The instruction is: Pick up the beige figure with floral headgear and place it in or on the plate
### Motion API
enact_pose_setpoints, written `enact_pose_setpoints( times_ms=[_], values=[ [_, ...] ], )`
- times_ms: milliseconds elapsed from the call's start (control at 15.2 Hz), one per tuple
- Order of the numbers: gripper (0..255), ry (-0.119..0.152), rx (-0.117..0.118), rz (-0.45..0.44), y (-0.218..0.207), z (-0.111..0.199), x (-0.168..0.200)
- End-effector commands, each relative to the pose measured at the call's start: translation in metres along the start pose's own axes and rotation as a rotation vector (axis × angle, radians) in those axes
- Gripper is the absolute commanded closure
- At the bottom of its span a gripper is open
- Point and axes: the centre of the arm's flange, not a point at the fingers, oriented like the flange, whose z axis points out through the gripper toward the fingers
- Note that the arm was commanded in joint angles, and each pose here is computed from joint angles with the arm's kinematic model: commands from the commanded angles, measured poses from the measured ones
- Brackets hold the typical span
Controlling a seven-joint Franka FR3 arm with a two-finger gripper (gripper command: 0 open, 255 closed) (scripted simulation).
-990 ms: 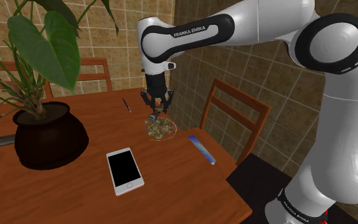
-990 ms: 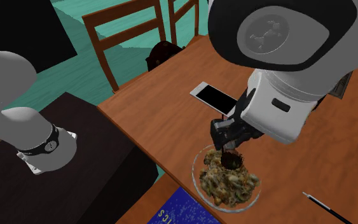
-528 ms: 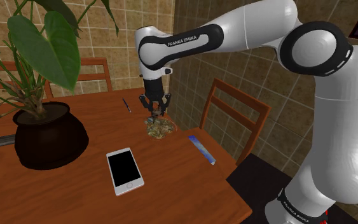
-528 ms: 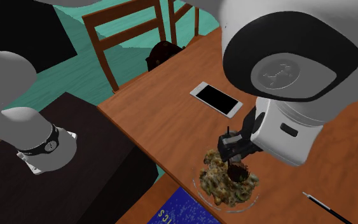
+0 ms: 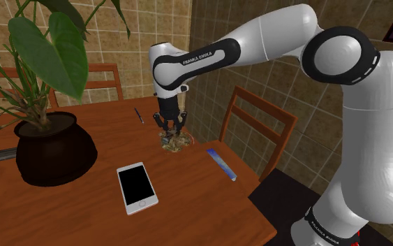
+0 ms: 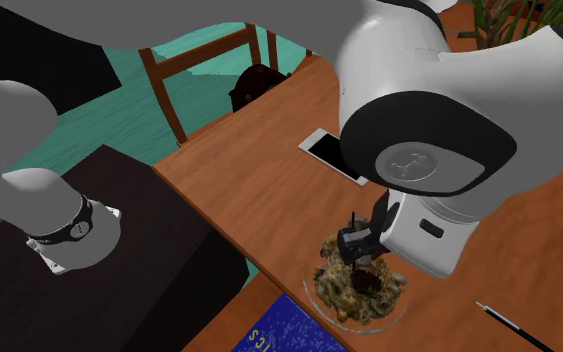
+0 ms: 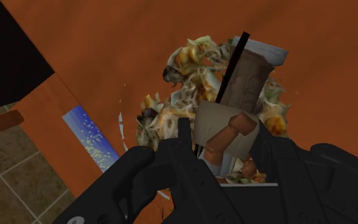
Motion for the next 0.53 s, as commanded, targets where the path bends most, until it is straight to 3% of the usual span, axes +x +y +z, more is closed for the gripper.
enact_pose_setpoints(
  times_ms=[0, 396, 462],
  values=[
    [255, 0.000, 0.001, 0.000, -0.0009, 0.0029, 0.0007],
    [255, 0.000, 0.001, 0.000, -0.0009, 0.0029, 0.0007],
    [0, 0.000, 0.001, 0.000, -0.0010, 0.0029, 0.0005]
  ],
)
